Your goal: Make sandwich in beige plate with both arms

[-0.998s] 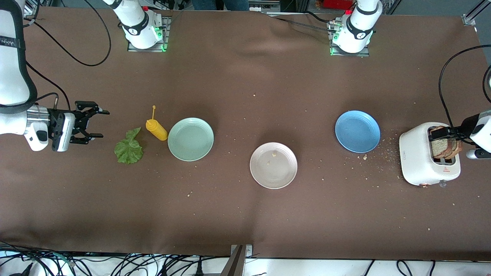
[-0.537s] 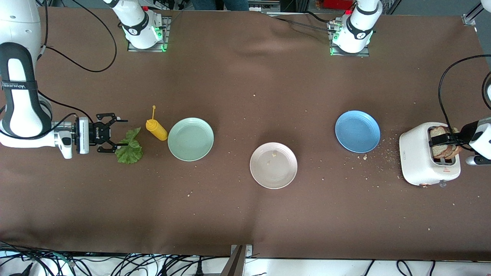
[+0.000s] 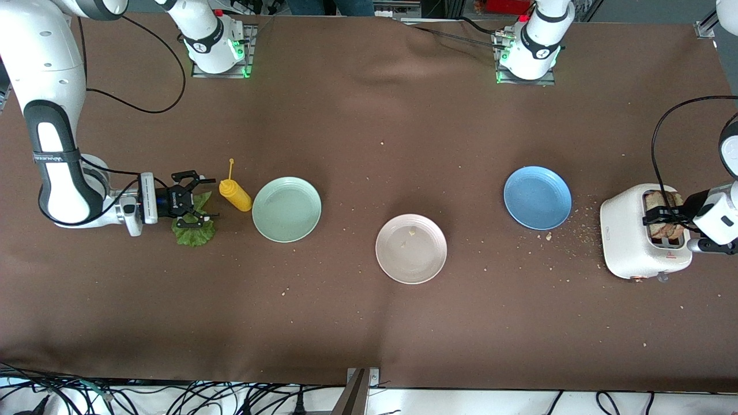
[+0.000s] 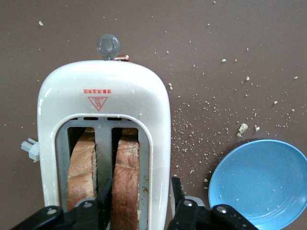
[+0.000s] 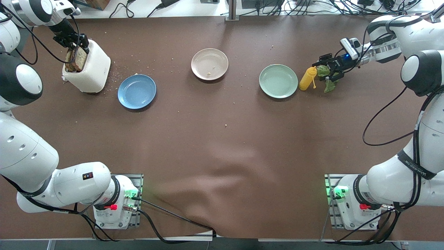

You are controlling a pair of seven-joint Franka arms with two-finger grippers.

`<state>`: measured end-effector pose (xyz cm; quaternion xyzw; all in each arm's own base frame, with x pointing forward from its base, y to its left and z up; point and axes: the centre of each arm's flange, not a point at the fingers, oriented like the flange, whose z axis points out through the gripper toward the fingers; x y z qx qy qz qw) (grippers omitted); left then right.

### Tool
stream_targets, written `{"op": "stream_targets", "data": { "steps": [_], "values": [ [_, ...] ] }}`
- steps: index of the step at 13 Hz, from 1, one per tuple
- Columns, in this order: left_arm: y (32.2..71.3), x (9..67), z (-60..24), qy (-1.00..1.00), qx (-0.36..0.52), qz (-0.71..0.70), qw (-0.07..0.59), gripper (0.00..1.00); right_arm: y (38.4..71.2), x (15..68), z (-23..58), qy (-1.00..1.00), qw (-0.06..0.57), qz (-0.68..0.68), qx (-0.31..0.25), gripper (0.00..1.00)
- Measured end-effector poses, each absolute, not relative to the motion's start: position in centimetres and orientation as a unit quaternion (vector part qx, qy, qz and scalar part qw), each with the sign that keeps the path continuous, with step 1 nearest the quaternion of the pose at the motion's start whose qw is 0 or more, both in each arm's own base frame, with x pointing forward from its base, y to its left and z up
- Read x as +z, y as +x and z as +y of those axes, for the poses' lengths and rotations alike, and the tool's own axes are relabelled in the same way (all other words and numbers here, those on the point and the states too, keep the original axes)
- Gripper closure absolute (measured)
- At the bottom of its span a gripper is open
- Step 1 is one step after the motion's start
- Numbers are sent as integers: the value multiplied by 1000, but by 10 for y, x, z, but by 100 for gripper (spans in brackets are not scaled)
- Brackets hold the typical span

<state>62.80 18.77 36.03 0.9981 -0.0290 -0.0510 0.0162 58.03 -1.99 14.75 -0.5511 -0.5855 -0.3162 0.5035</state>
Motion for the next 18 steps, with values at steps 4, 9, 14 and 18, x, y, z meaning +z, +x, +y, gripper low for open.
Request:
{"op": "stream_targets", "data": {
  "steps": [4, 9, 14, 18],
  "values": [
    [630, 394, 197, 996, -70, -50, 20, 88, 573, 127, 8, -507, 526, -590, -344, 0],
    [639, 500, 155, 991, -93, -87, 28, 91, 558, 100, 16, -488, 558, -575, -346, 14],
    [663, 437, -25, 966, -150, -101, 183, 91, 566, 109, 7, -483, 553, -578, -357, 68],
    [680, 339, -161, 930, -179, -77, 311, 91, 582, 134, -4, -476, 559, -575, -360, 78]
  ]
}}
